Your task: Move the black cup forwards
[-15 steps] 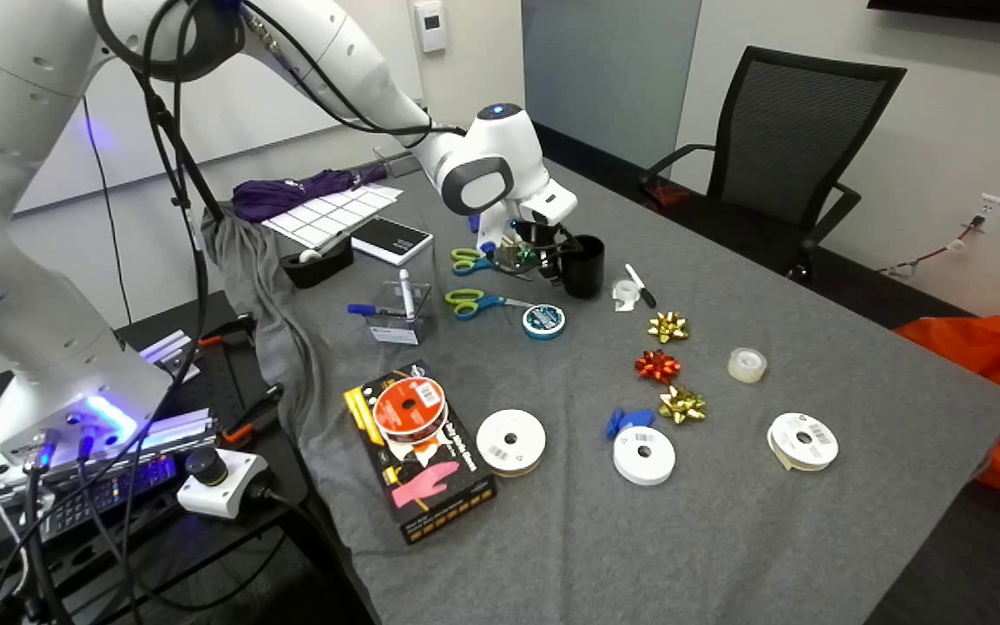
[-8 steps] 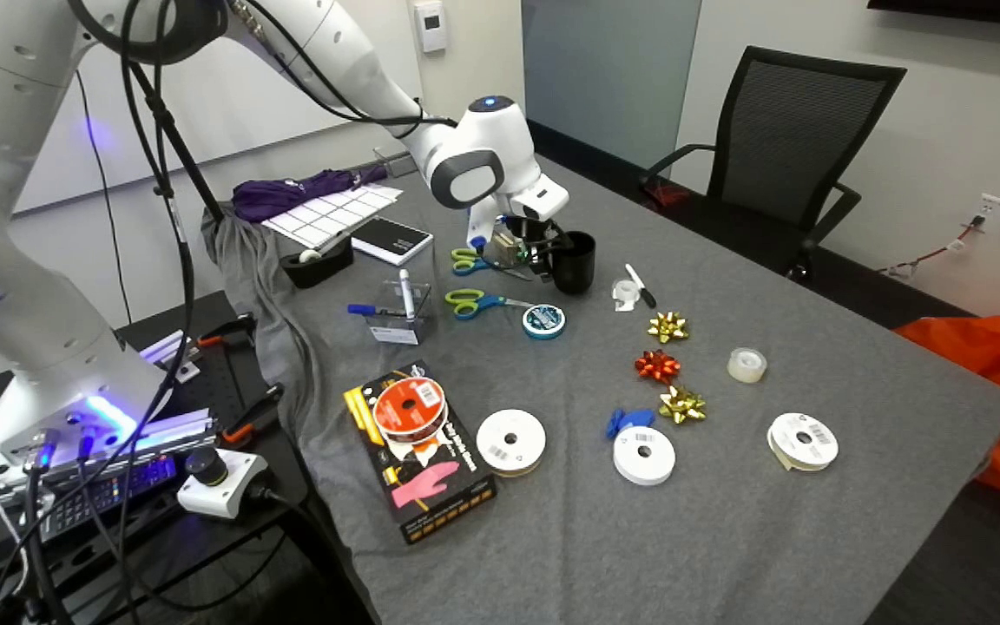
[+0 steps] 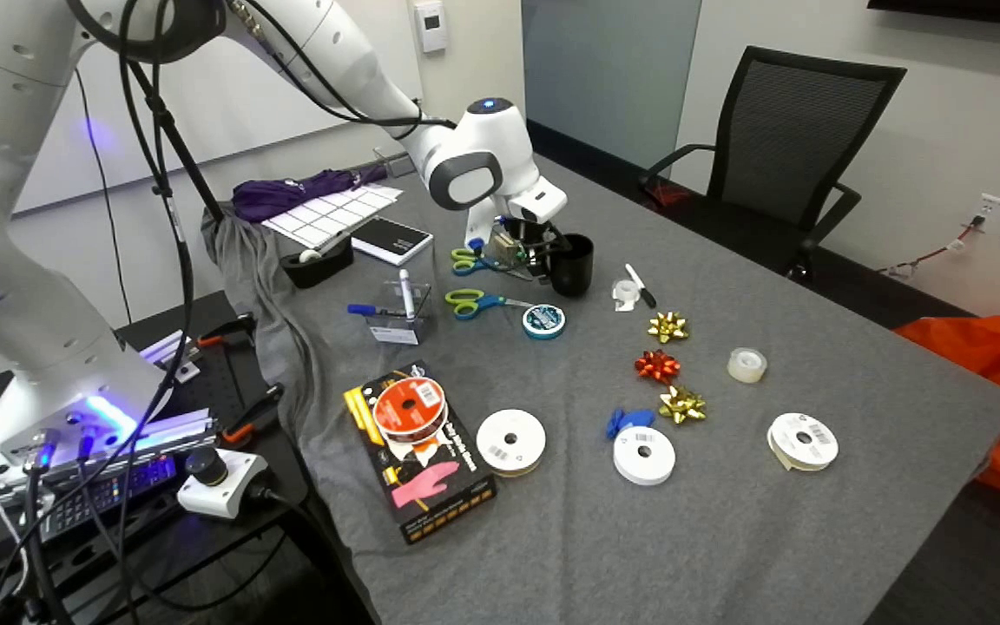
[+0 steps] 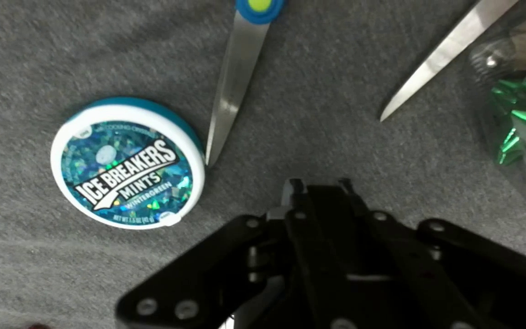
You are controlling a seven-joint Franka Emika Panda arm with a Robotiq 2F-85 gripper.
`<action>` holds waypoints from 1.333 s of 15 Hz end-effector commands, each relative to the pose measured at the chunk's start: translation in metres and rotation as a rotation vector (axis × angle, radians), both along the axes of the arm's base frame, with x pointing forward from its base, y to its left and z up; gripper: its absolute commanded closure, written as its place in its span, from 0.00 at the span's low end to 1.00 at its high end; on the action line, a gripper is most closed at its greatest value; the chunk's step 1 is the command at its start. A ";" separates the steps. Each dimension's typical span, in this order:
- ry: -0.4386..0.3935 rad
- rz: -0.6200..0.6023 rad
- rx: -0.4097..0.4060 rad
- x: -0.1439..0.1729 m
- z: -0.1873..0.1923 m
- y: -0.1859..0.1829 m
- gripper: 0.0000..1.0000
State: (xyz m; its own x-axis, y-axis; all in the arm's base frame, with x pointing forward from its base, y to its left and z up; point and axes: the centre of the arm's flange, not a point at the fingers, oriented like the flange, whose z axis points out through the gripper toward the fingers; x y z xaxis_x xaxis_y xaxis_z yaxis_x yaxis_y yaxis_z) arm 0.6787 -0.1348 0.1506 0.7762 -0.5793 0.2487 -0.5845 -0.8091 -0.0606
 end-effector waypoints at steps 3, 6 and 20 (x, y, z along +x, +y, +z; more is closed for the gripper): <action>0.007 -0.005 -0.002 -0.009 0.017 -0.003 0.49; 0.000 -0.008 -0.005 -0.010 0.023 -0.006 0.28; 0.053 -0.019 0.036 -0.045 0.084 -0.015 0.00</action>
State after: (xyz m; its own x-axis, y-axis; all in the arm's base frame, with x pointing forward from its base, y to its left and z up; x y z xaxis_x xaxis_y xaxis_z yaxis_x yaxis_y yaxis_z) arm 0.6589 -0.1520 0.2133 0.7589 -0.6081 0.2330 -0.6142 -0.7873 -0.0540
